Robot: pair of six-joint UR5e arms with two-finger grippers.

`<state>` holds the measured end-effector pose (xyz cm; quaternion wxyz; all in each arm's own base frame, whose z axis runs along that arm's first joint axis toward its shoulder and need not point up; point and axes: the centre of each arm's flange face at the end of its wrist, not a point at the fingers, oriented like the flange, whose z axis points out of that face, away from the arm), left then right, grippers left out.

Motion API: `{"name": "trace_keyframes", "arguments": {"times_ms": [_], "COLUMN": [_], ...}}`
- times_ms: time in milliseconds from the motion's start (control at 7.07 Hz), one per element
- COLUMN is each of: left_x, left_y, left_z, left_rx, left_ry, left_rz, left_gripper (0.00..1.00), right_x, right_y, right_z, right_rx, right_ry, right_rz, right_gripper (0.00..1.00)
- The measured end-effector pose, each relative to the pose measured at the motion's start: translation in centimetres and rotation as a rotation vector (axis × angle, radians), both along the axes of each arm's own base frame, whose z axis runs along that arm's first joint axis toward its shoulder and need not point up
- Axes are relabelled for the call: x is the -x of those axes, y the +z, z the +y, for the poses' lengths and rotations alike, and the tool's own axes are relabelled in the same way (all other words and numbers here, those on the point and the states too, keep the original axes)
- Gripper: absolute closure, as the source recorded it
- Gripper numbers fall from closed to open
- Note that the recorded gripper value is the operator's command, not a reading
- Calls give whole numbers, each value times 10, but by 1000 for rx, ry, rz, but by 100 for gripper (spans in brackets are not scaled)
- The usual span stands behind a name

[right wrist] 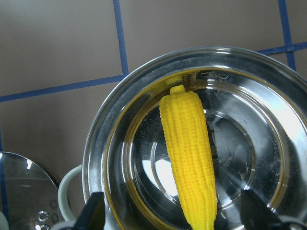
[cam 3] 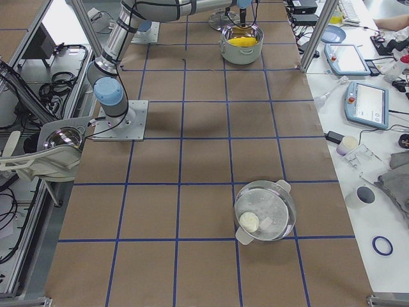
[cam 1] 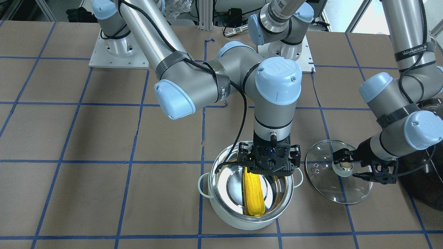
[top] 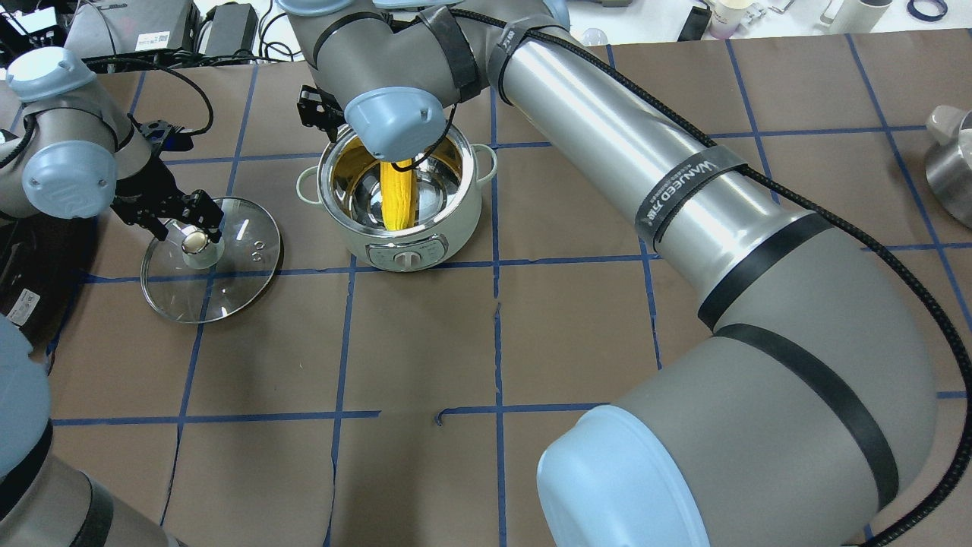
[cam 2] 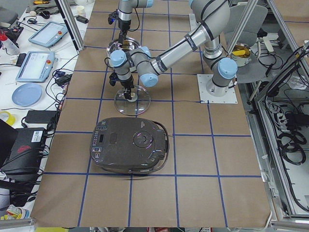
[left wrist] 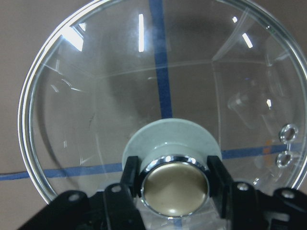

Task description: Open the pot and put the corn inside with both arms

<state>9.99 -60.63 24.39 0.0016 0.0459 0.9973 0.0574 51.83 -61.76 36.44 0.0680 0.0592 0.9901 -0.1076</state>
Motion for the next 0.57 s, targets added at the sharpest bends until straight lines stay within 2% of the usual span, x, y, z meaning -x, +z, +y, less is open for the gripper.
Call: {"name": "trace_keyframes", "arguments": {"times_ms": [142,283,566], "left_x": [12,37,98], "left_y": [22,64,164], "left_z": [-1,0,16], "left_rx": [1,-1,17], "left_ry": [-10,-35,-79], "left_rz": [-1,-1,9], "left_gripper": [0,0,0], "right_x": [15,48,140], "right_y": [15,38,83], "right_z": [-4,-12,-19], "right_rx": [13,5,-48], "right_ry": [37,71,127], "right_rz": [14,40,97], "right_gripper": [0,0,0]}}
